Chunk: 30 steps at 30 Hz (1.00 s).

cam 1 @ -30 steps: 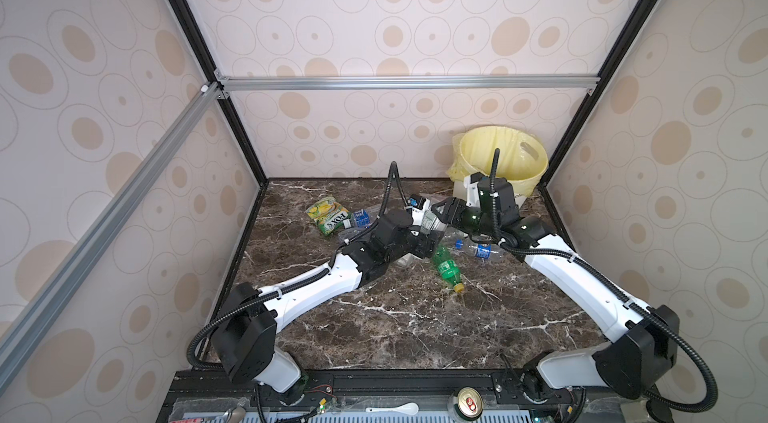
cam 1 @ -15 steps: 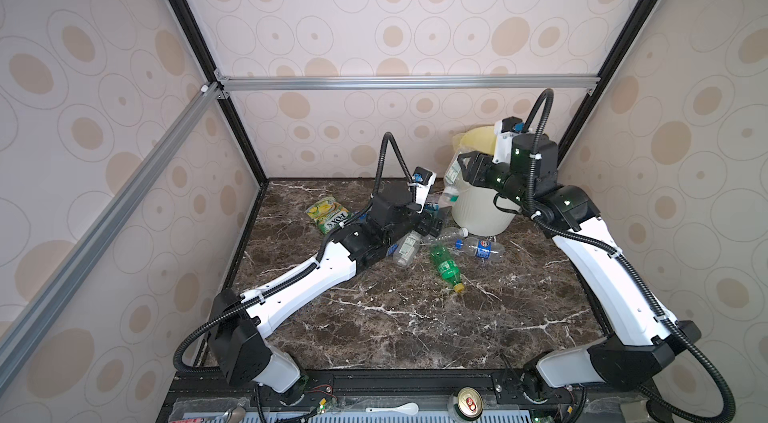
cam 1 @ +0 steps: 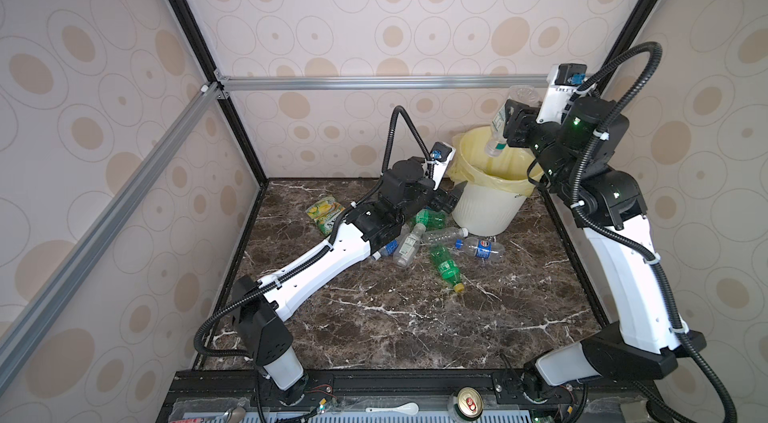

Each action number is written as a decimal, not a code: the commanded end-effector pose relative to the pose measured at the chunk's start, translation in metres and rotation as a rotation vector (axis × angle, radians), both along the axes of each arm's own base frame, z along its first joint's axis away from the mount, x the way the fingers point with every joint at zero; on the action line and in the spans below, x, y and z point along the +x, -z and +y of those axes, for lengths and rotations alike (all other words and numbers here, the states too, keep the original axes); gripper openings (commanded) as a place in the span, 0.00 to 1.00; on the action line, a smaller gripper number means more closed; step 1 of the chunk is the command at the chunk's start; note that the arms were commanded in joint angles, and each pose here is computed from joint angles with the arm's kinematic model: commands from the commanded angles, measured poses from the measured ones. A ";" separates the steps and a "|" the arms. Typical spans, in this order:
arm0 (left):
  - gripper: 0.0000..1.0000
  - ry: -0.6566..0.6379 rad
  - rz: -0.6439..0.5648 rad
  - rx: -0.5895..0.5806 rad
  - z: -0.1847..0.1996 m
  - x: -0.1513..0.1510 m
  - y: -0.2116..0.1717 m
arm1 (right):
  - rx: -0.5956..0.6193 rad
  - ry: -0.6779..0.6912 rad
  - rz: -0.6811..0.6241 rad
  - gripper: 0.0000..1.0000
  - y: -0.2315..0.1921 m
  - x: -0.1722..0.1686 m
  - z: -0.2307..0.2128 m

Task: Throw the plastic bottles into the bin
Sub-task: 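Carry the flat bottle over the bin with the right gripper and release it, then lower both grippers back to the green Sprite bottle nearest the robot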

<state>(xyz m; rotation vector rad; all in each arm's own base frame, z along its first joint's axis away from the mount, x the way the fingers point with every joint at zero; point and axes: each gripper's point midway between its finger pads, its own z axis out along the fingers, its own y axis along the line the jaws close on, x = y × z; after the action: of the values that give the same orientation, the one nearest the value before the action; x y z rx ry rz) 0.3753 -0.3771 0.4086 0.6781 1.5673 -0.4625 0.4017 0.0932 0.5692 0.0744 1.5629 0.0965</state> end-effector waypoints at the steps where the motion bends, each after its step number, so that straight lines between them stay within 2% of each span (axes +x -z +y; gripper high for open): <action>1: 0.99 0.014 -0.040 0.011 -0.007 0.002 -0.009 | -0.049 0.102 0.142 0.54 0.055 0.063 -0.022; 4: 0.99 -0.014 0.002 0.037 -0.007 0.009 0.006 | -0.069 0.172 0.239 0.83 0.072 0.091 -0.040; 7: 0.99 -0.040 0.054 0.075 -0.005 0.013 0.023 | -0.052 0.142 0.236 0.99 0.063 0.090 -0.034; 15: 0.99 -0.112 0.121 0.089 0.009 0.013 0.048 | -0.008 0.103 0.176 1.00 0.050 0.059 -0.035; 24: 0.99 -0.186 0.198 0.139 0.030 0.011 0.077 | 0.045 0.025 0.298 1.00 0.100 0.038 -0.024; 30: 0.99 -0.171 0.303 0.134 0.034 -0.001 0.110 | 0.054 -0.031 0.399 1.00 0.156 0.012 -0.013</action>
<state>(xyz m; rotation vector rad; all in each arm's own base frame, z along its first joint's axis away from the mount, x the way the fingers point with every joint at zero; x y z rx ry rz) 0.3827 -0.3503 0.2970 0.6288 1.9083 -0.3025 0.4267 0.0701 0.4225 0.1319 1.9500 0.0922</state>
